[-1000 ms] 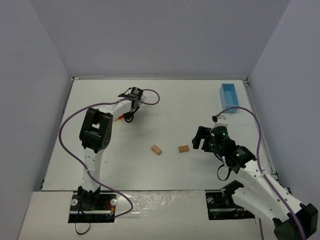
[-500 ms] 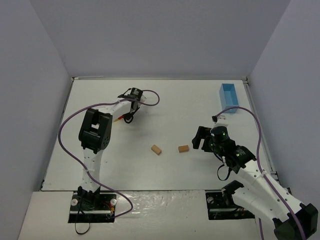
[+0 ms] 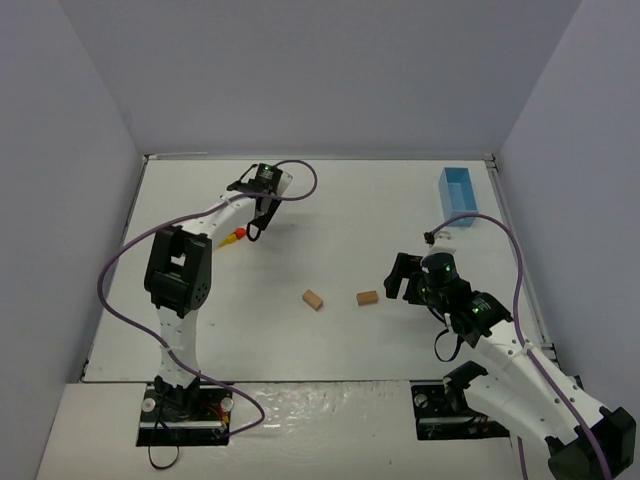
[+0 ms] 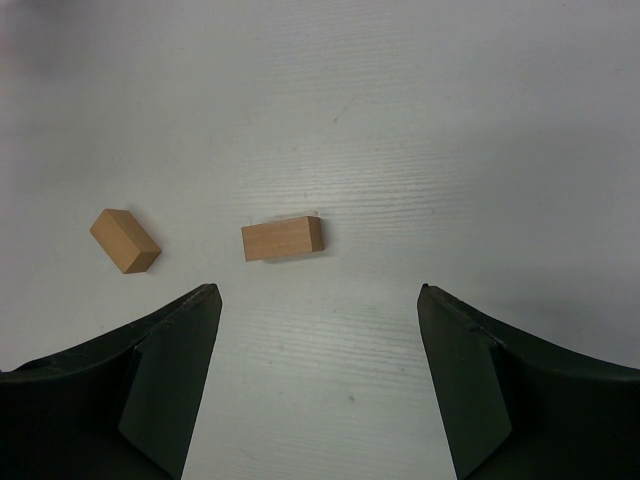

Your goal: Build the wood block tower

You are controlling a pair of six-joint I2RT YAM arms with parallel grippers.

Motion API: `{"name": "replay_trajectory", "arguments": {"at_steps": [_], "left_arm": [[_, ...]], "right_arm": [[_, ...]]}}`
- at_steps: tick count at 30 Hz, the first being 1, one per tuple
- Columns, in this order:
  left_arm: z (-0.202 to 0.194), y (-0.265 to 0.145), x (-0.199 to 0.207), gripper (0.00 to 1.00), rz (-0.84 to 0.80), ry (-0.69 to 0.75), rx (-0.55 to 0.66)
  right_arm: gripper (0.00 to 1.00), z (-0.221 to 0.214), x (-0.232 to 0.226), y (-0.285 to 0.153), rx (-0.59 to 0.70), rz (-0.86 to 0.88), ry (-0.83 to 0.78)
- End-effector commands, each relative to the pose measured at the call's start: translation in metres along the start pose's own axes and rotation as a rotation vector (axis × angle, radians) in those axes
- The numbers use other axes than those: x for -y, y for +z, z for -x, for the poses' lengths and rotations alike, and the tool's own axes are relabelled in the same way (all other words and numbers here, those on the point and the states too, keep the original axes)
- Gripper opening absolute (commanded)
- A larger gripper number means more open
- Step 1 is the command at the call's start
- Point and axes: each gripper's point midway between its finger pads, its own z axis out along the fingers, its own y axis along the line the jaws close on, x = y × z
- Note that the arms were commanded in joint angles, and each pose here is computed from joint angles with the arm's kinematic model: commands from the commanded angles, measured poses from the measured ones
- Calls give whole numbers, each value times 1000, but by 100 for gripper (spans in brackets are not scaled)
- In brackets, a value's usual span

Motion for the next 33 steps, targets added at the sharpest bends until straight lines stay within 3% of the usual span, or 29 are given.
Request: {"name": "replay_trajectory", "arguments": {"at_steps": [1,6,12,17,22,27,33], "left_arm": [[36,-42,14,33,-110,-263,122],[35,-86,48,33,-318,-479,166],[-1,-138,80,38,-479,-556,172],[-31,-170,77,40,-501,-566,205],[-64,-200,76,47,-528,-582,229],[-86,-213,74,55,-532,-591,247],[-101,-219,83,56,-576,-612,240]], "right_arm": [[77,9,-5,2,39,21,4],[77,11,-5,2,43,13,9],[77,4,-3,15,-20,-22,-13],[77,-9,-10,35,-116,-50,-69],[86,-29,-29,55,-184,-93,-206],[87,-44,-35,73,-214,-97,-225],[86,-56,-33,85,-227,-123,-232]]}}
